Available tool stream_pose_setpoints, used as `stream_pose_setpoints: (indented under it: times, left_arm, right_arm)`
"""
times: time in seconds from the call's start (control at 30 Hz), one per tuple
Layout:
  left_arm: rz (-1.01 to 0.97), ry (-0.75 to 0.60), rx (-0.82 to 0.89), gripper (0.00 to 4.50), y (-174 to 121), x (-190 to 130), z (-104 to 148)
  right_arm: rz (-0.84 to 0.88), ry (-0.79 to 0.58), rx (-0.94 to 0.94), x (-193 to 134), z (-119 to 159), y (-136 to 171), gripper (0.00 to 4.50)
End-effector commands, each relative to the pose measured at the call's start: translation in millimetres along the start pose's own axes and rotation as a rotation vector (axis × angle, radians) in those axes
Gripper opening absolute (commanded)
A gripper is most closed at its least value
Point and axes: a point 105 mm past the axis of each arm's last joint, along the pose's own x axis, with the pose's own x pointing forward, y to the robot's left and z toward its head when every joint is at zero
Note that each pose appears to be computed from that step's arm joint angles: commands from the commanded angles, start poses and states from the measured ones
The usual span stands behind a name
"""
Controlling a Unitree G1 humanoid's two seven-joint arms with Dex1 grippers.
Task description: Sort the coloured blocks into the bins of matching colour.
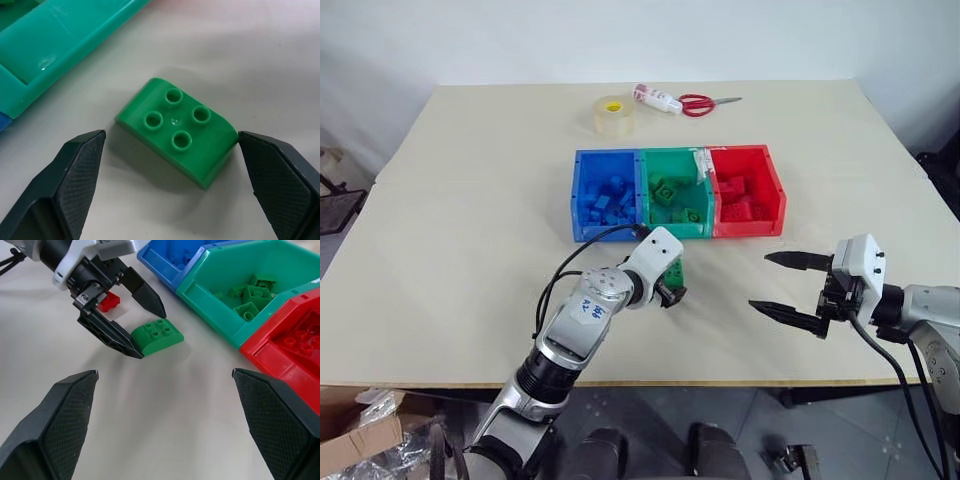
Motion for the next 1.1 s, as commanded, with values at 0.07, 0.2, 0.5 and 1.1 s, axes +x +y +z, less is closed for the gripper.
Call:
stream_pose_setpoints:
  times: [0.07,0.2,0.5,1.1]
  left_arm:
    - [0.025,0.003,-0.012,4.48,2.0,3.1,2.7]
    - [0.011,-0.006,-0.027,3.56,0.3,3.5,2.4]
    - [0.002,-0.086,0.003,1.43,7.4,-1.7,8.3]
    - [-0.044,-0.363,0.146,1.43,30.5,-20.7,66.0]
  right_arm:
    - [0.003,-0.004,-0.036,-0.8,5.9,-1.1,4.50]
    - [0.000,-0.001,-0.035,0.0,5.1,-1.8,4.50]
    - [-0.008,0.001,-0.033,-0.2,3.5,-1.8,4.50]
    - [-0.047,-0.007,-0.036,-2.6,3.6,-2.8,4.50]
